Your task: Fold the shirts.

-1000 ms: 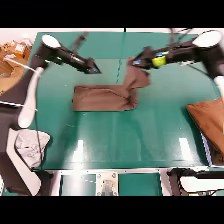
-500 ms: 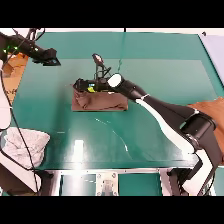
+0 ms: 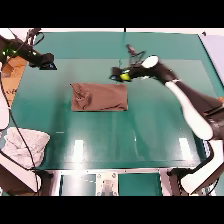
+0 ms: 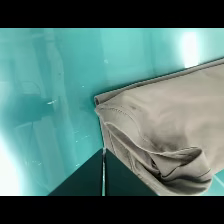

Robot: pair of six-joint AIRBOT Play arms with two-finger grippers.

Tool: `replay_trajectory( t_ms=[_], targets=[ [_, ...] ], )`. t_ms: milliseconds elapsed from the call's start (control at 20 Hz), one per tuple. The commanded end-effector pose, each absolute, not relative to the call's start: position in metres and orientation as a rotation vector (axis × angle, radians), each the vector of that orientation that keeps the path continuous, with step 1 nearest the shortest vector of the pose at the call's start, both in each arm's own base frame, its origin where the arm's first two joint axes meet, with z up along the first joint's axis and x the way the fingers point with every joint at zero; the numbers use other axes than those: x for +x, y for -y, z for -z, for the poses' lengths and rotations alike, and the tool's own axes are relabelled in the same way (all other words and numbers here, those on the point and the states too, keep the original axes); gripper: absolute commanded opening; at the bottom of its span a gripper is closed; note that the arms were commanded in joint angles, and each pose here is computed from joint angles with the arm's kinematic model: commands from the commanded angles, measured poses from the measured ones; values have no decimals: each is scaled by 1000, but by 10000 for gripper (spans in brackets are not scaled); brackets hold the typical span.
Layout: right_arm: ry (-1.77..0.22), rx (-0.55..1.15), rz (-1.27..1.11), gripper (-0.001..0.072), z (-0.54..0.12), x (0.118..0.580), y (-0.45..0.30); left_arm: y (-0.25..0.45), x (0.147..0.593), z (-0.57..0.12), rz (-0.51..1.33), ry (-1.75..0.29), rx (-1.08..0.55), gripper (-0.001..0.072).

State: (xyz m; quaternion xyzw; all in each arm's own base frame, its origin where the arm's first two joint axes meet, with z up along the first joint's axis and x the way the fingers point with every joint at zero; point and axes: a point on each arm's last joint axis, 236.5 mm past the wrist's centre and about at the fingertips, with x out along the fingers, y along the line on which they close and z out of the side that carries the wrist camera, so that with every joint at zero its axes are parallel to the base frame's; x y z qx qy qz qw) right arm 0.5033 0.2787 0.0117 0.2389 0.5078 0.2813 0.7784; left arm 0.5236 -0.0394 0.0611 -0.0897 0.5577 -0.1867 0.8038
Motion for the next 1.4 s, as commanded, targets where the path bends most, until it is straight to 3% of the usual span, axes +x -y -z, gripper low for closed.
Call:
replay_trajectory(
  t_ms=[0,50,100,150,250,450,650,700,750,900,1050,1350],
  targets=[
    [-1207,530,-386,20,9,493,-158,35,524,-58,384,-1198,-179,23],
    [-1234,581,-353,84,20,486,-142,33,524,-57,378,-1199,-174,23],
    [-1263,625,-335,368,32,479,-135,33,524,-57,378,-1199,-174,23],
    [-1296,653,-330,605,46,469,-134,33,524,-57,378,-1199,-175,23],
    [-1352,686,-388,605,71,452,-154,33,525,-58,376,-1195,-176,23],
    [-1375,744,-545,605,94,441,-225,32,529,-59,369,-1179,-177,23],
    [-1284,738,-677,586,65,449,-286,33,528,-58,371,-1186,-177,23],
    [-1253,723,-707,360,51,456,-294,33,528,-58,371,-1185,-177,23],
    [-1220,710,-738,28,34,463,-300,33,528,-58,371,-1184,-177,23],
    [-1084,677,-815,20,-31,492,-298,32,529,-59,370,-1178,-176,23],
    [-908,645,-783,19,-110,518,-249,32,529,-59,370,-1179,-176,23],
    [-750,644,-227,20,-184,523,-7,33,529,-59,372,-1179,-174,23]
  ],
)
